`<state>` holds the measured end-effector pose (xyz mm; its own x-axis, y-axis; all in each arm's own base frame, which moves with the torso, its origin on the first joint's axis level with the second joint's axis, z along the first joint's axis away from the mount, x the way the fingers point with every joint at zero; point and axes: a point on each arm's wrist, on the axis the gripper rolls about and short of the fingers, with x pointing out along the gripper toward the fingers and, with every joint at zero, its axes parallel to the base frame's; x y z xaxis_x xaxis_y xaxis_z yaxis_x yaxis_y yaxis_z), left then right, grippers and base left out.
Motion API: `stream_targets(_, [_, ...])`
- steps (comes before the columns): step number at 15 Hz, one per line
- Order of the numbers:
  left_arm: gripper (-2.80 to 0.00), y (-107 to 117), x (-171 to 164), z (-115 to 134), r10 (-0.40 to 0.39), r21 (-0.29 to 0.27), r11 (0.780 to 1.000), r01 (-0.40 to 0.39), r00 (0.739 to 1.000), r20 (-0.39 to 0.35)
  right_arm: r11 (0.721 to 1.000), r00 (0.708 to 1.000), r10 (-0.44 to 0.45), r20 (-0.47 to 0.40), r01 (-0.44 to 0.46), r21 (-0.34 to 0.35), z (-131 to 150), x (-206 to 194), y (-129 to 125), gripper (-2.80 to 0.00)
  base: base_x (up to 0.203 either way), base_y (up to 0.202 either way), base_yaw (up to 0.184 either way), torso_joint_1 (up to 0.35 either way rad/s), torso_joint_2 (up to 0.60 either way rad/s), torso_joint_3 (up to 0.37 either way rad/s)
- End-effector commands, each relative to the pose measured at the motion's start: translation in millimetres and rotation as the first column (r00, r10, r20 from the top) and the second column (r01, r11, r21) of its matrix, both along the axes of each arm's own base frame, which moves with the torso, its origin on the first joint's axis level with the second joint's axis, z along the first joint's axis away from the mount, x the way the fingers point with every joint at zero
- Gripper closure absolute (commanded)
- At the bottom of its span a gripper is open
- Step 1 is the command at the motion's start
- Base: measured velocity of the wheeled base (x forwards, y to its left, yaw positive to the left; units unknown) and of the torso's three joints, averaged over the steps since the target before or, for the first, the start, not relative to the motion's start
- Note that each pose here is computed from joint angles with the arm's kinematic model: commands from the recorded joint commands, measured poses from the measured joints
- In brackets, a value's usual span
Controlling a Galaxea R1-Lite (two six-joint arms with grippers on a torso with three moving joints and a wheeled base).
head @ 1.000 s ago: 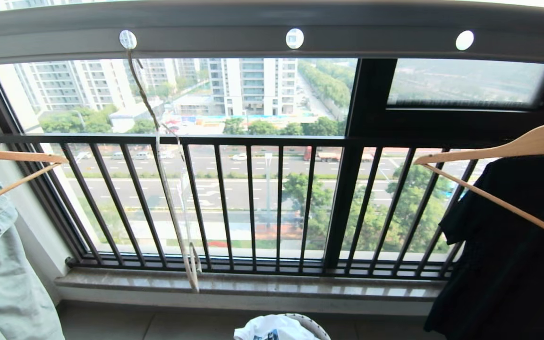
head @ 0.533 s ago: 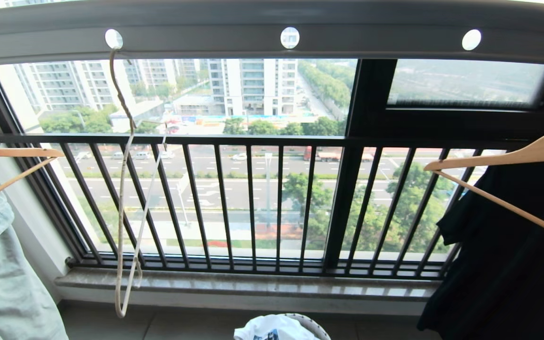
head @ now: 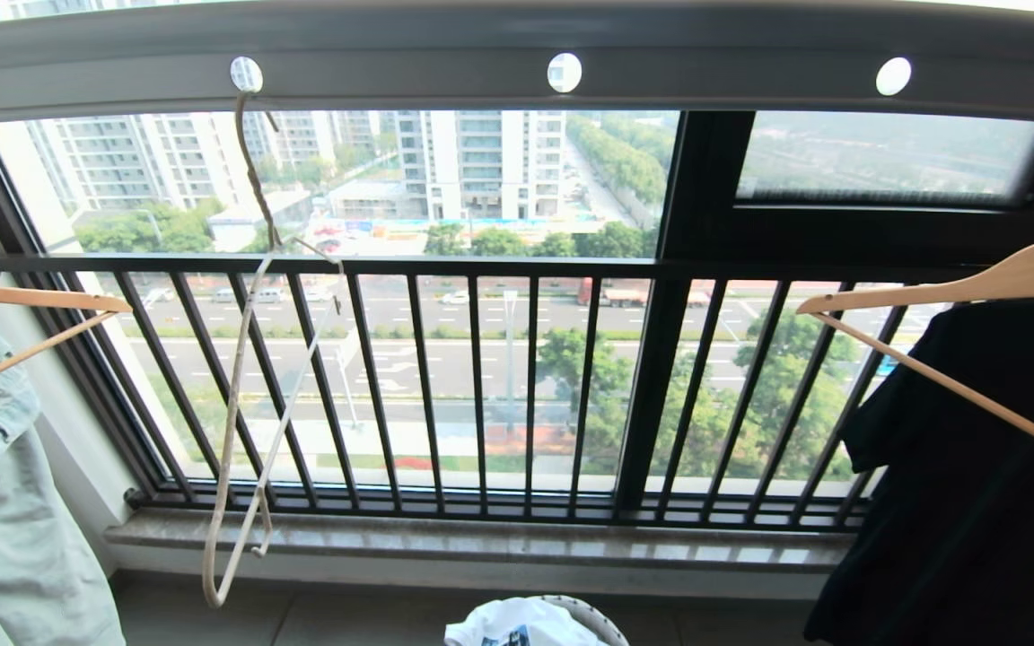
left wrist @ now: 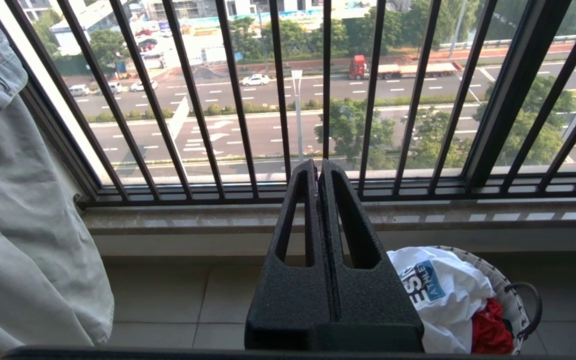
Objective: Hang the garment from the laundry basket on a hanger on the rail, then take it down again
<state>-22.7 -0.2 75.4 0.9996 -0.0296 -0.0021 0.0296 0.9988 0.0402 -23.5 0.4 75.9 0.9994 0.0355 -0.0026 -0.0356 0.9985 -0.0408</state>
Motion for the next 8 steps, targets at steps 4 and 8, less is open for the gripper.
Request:
stream_targets(4, [0.00,0.0,0.1,-0.5,0.000,-0.003,1.000,0.000,1.000,-0.001,1.000,1.000,0.000,-0.002,0.000,-0.001,-0.1,0.3,0.0,0.00,0.000,0.000,0.000,0.000,0.00,0.000])
stream_targets(8, [0.00,0.0,0.1,-0.5,0.000,-0.003,1.000,0.000,1.000,-0.001,1.000,1.000,0.000,-0.004,0.000,-0.001,-0.2,0.3,0.0,0.00,0.000,0.000,0.000,0.000,0.00,0.000])
